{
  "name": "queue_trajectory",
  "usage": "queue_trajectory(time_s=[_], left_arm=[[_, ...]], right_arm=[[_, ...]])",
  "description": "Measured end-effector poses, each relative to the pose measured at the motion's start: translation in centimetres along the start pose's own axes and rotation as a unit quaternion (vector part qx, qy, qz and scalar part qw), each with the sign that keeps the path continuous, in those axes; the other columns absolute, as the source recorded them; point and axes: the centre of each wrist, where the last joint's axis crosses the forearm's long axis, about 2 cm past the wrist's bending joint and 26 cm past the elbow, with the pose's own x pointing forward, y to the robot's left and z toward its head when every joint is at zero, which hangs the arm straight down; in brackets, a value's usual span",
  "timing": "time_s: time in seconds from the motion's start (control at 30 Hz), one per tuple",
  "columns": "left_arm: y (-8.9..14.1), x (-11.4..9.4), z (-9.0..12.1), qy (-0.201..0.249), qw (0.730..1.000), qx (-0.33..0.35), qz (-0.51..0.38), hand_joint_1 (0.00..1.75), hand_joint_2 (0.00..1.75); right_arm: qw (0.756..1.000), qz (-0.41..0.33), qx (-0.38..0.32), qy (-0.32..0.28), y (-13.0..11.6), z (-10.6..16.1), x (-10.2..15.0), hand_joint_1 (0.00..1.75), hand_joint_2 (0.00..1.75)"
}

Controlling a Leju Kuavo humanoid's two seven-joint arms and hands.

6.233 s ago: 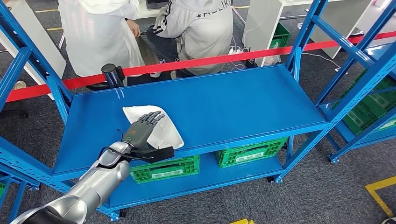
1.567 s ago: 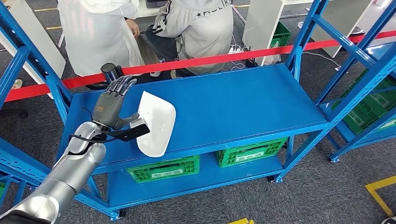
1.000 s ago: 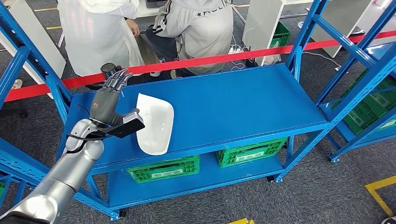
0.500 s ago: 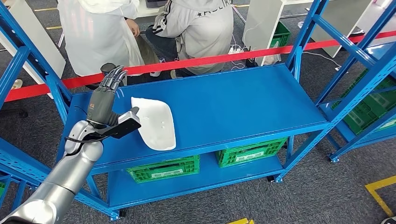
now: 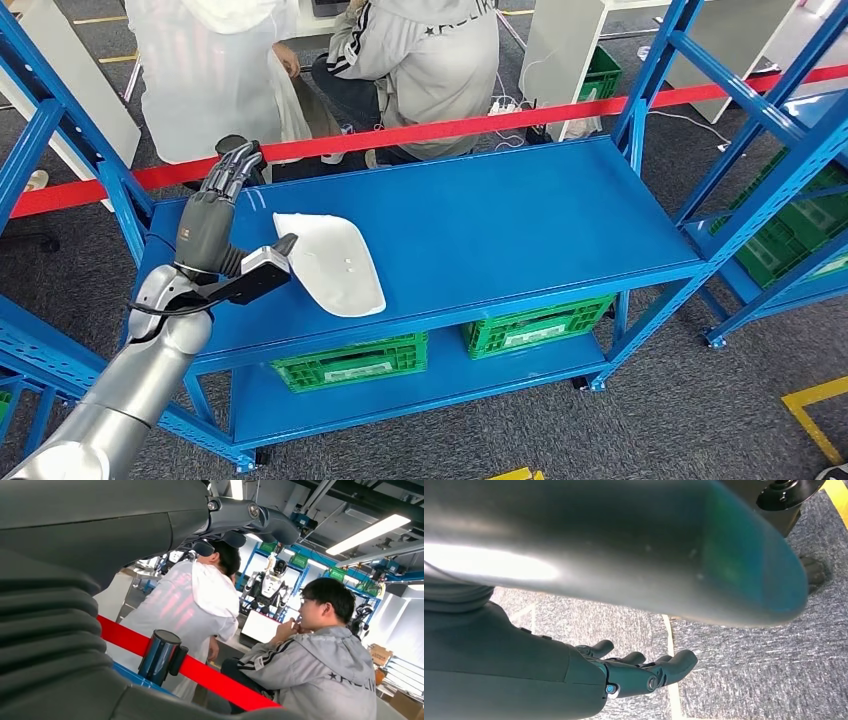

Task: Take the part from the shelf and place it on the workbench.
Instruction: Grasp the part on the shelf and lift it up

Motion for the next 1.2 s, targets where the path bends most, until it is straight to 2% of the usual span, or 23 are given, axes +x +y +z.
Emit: queue_trajectory(time_s=[0.37,0.57,0.83,1.2], left_arm=[[-0.2,0.1,0.8,0.011,1.000,-0.005,-0.009,0.00,0.00],[-0.1,-0.5,1.4,0.022,0.998,-0.052,-0.017,0.00,0.00],[-0.8,-1.9,3.4,0.019,0.993,-0.114,-0.028,0.00,0.00],[-2.7,-2.3,5.9,0.011,0.987,-0.158,-0.020,0.00,0.00]], right_arm=[[1.000,0.006,0.002,0.000,0.0,0.0,0.0,0.00,0.00],[1.000,0.007,0.003,0.000,0.0,0.0,0.0,0.00,0.00],[1.000,0.003,0.003,0.004,0.0,0.0,0.0,0.00,0.00],[1.000,0.006,-0.001,0.003,0.0,0.0,0.1,0.00,0.00]])
